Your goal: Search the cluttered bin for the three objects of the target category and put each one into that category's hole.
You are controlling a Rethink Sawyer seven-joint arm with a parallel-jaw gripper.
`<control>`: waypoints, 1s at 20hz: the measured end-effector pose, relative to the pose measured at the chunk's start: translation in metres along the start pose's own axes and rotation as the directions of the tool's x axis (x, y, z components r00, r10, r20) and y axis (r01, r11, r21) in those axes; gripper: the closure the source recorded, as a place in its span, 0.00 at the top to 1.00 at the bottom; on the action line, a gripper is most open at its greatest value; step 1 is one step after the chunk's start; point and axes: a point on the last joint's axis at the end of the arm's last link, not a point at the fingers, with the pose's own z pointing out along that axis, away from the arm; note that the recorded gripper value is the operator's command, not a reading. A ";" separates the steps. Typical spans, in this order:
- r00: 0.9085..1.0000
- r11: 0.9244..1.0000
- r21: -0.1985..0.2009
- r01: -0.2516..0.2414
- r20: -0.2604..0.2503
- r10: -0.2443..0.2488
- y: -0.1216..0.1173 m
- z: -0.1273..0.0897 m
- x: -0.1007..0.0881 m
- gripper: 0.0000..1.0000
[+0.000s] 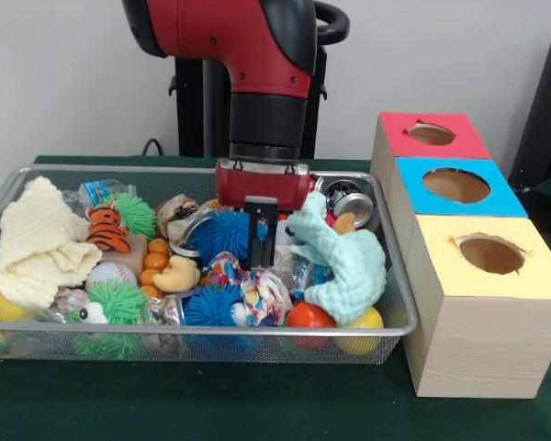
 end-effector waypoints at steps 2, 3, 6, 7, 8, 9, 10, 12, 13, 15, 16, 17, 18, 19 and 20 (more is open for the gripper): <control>1.000 1.000 0.001 0.002 0.000 -0.002 0.000 -0.009 -0.003 0.00; 1.000 1.000 0.002 0.005 -0.003 -0.005 0.001 -0.016 -0.005 0.00; 1.000 1.000 0.001 0.013 -0.018 -0.013 0.003 -0.038 -0.011 0.00; 1.000 1.000 0.001 0.014 -0.024 -0.014 0.004 -0.045 -0.013 0.00; 1.000 1.000 0.001 0.015 -0.027 -0.015 0.005 -0.049 -0.015 0.00; 0.999 1.000 0.000 0.015 -0.029 -0.015 0.006 -0.050 -0.015 0.00; 0.999 1.000 0.000 0.016 -0.032 -0.016 0.006 -0.054 -0.016 0.00; 0.999 1.000 0.001 0.016 -0.038 -0.016 0.008 -0.064 -0.019 0.00; 0.999 1.000 0.001 0.016 -0.037 -0.016 0.008 -0.065 -0.019 0.00; 0.999 1.000 0.002 0.016 -0.037 -0.016 0.007 -0.066 -0.020 0.00; 0.999 1.000 0.001 0.015 -0.040 -0.015 0.007 -0.065 -0.018 0.00; 0.999 1.000 0.000 0.014 -0.043 -0.014 0.007 -0.064 -0.017 0.00; 0.999 1.000 -0.001 0.013 -0.047 -0.013 0.007 -0.062 -0.015 0.00; 0.999 1.000 -0.001 0.011 -0.050 -0.011 0.007 -0.061 -0.014 0.00; 0.998 1.000 -0.002 0.010 -0.054 -0.010 0.006 -0.060 -0.012 0.00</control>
